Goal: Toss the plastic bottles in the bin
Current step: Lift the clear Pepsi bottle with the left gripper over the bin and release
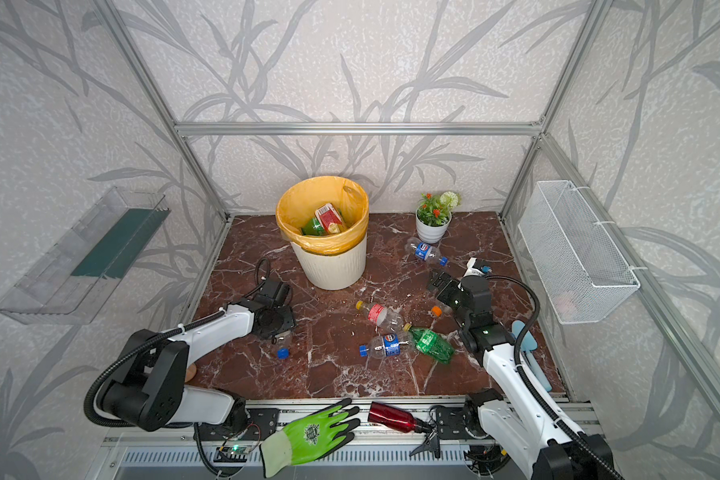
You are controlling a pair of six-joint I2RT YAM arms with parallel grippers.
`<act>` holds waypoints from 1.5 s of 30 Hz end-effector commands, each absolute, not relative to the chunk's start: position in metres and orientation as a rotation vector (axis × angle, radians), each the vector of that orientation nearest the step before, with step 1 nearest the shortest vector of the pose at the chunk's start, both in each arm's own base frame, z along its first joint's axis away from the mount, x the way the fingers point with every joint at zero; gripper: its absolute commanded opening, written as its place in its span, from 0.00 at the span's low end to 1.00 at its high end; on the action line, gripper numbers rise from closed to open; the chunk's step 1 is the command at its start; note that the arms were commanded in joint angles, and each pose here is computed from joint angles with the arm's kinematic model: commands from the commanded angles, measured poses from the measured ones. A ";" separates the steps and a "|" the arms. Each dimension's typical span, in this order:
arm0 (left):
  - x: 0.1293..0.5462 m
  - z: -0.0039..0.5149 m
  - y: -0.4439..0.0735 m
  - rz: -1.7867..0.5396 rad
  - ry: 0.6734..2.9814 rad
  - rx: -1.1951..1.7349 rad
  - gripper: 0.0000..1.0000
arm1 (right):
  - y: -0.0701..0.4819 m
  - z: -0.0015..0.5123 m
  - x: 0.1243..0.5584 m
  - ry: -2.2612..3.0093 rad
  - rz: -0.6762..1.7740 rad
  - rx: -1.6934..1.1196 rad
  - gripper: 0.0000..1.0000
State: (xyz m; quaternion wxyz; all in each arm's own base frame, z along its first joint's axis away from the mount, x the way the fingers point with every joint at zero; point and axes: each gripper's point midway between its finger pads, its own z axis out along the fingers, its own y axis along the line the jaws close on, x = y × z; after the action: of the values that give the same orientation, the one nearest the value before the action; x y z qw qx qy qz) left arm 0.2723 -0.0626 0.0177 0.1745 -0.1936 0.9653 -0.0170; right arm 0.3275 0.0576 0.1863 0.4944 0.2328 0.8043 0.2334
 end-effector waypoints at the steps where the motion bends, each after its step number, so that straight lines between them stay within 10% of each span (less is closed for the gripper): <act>1: 0.270 0.011 -0.073 -0.126 2.776 -0.545 0.60 | 0.054 0.187 0.328 1.937 0.569 0.581 0.99; 16: 0.283 0.105 -0.059 -0.200 2.442 -0.552 0.44 | 0.049 0.178 0.329 1.948 0.564 0.603 0.99; 29: 0.270 0.392 -0.020 -0.267 1.500 -0.361 0.42 | 0.006 0.166 0.308 1.894 0.500 0.749 0.99; 37: 0.376 0.457 -0.100 -0.388 1.592 -0.073 0.43 | 0.010 0.174 0.308 1.877 0.535 0.731 0.99; 45: 0.450 0.395 -0.129 -0.309 1.958 -0.023 0.77 | 0.008 0.182 0.306 1.876 0.514 0.702 0.99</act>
State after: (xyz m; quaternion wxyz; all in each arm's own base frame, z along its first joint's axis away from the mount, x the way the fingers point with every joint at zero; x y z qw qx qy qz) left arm 0.4669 -0.1320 0.4119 0.5935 -0.0280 0.7902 -0.1502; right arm 0.3063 0.0098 0.1710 0.5012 0.2996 0.7821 0.2178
